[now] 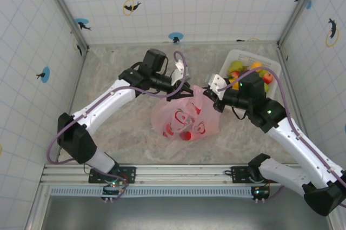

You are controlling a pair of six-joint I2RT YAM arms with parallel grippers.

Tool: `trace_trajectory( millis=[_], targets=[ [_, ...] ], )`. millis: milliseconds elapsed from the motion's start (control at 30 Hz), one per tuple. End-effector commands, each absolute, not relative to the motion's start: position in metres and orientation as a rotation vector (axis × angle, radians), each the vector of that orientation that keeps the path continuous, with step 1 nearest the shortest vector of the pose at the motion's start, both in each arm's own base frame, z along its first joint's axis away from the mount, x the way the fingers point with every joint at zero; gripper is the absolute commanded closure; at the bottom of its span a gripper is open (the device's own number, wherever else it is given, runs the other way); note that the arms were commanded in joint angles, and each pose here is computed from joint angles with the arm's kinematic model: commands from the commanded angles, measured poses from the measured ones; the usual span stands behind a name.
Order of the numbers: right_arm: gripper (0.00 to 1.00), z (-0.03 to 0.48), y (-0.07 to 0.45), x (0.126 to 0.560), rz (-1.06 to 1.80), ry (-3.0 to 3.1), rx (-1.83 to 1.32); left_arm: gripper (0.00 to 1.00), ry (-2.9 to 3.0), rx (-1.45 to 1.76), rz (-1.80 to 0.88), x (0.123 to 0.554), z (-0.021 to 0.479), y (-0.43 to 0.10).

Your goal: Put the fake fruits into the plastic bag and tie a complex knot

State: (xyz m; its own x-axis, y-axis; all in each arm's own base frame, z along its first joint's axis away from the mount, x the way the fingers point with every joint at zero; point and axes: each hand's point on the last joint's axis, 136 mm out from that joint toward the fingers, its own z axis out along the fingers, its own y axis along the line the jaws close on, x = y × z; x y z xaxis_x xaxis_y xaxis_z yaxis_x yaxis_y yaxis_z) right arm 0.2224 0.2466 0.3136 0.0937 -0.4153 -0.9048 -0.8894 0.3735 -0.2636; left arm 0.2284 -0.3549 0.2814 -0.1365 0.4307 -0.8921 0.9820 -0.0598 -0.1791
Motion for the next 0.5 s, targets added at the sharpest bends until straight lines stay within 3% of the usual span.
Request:
trace_trajectory(
  millis=[0,100,300,367,467],
  targets=[
    [0.87,0.311,0.242,0.219,0.502,1.515,-1.243,0.9,1.601,1.539,-1.147,0.228,0.287,-0.355],
    [0.79,0.302,0.237,0.216,0.482,1.562,-1.275,1.0,1.597,1.542,-1.13,0.228,0.288,-0.354],
    [0.45,0.297,0.222,0.203,0.439,1.633,-1.321,1.0,1.582,1.543,-1.098,0.23,0.29,-0.353],
    [0.27,0.301,0.217,0.196,0.44,1.642,-1.334,1.0,1.581,1.545,-1.09,0.231,0.29,-0.352],
    [0.15,0.316,0.217,0.189,0.465,1.63,-1.341,1.0,1.57,1.551,-1.085,0.231,0.29,-0.353]
  ],
)
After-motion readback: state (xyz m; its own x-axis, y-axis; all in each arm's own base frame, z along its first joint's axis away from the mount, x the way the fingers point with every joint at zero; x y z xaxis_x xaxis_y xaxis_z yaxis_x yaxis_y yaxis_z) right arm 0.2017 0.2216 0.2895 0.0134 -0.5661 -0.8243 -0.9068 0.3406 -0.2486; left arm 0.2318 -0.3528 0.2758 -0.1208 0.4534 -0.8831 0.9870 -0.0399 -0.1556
